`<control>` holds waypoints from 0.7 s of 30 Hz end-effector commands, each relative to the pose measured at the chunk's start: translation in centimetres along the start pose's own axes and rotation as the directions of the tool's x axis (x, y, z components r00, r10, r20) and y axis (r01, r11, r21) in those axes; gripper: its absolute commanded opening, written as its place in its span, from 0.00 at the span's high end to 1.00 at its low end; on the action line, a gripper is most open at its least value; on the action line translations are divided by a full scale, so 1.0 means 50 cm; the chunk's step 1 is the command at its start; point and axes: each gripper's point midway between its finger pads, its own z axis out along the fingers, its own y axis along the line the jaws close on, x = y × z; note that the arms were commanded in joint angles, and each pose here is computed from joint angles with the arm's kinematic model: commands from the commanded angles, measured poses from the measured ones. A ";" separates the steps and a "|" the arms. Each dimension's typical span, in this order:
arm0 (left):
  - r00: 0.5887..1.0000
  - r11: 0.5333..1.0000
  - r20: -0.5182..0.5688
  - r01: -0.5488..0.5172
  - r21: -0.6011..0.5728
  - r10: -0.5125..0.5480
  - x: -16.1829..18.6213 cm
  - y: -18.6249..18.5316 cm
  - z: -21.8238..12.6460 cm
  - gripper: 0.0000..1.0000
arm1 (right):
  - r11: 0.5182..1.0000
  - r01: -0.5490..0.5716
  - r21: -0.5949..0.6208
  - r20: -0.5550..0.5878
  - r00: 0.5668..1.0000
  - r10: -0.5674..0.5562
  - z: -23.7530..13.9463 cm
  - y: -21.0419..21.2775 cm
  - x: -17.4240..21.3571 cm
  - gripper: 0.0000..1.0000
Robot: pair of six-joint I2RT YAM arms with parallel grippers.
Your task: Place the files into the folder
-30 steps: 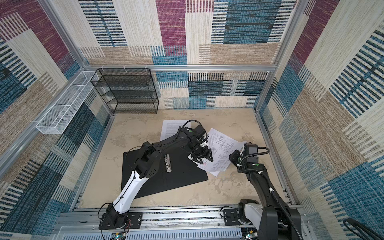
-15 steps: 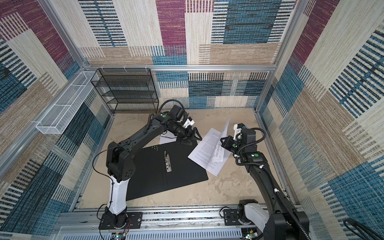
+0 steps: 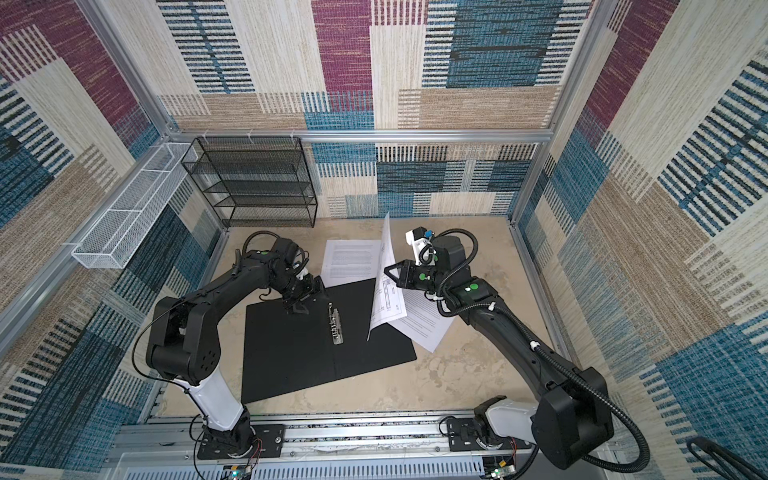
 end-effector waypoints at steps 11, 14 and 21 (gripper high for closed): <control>0.997 0.988 -0.021 0.072 -0.134 -0.075 0.005 0.109 0.055 0.17 | 0.977 -0.097 0.188 -0.130 0.984 0.122 0.102 -0.218 0.150 0.98; 0.996 0.987 -0.039 0.076 -0.142 -0.082 0.011 0.118 0.065 0.17 | 0.966 -0.134 0.219 -0.146 0.975 0.169 0.117 -0.246 0.169 0.99; 0.993 0.985 -0.064 0.084 -0.149 -0.094 0.017 0.129 0.085 0.18 | 0.965 -0.144 0.220 -0.176 0.967 0.184 0.131 -0.251 0.188 0.99</control>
